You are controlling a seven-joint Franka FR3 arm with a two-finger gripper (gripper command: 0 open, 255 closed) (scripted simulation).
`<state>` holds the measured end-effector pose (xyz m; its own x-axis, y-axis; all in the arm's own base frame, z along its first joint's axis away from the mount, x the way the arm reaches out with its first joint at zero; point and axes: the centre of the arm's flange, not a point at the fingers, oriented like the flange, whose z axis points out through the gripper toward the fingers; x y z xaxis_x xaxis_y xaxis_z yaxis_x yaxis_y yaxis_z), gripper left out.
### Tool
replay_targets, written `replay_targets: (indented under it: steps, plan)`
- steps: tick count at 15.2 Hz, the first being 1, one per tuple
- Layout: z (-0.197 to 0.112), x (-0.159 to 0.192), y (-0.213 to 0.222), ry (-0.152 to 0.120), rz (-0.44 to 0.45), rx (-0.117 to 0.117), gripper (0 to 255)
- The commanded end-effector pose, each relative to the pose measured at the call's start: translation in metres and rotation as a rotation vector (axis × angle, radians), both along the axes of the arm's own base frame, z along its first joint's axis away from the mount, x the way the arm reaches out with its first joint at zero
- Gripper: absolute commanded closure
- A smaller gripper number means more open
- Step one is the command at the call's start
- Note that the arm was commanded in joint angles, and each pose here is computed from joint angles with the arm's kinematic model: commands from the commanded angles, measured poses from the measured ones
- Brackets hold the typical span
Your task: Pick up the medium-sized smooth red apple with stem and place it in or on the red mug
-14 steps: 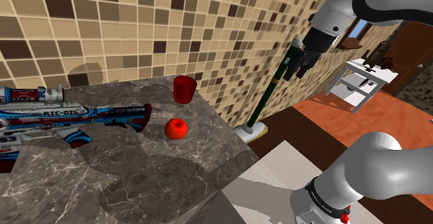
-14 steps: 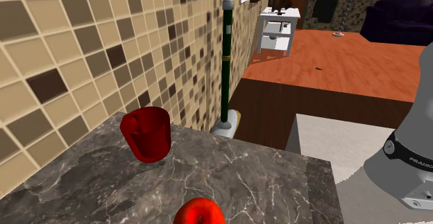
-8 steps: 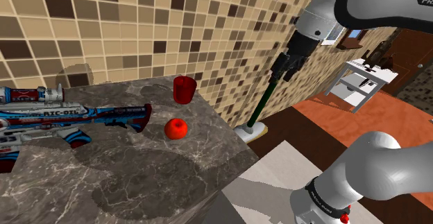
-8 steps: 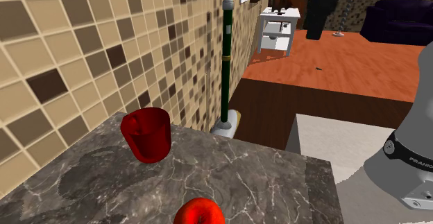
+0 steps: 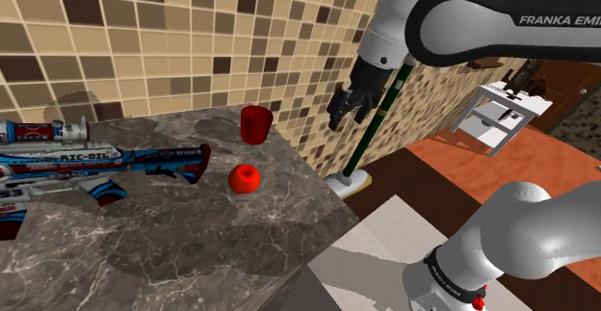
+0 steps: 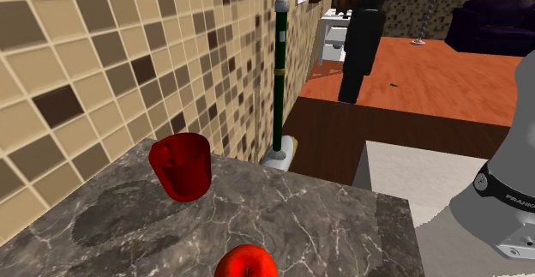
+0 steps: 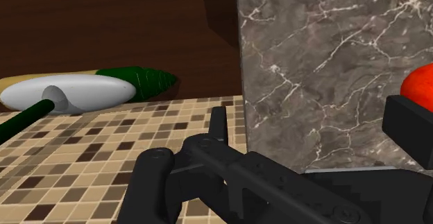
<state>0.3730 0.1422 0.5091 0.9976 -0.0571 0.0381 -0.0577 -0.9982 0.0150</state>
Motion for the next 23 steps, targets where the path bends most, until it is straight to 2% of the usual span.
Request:
replay_targets:
  steps: [1,19,23]
  plan:
    - [-0.012,0.010,0.022,-0.001,-0.004,-0.010,0]
    - [-0.126,0.108,0.222,0.000,-0.028,-0.111,0]
    - [-0.144,0.110,0.222,0.000,-0.029,-0.112,0]
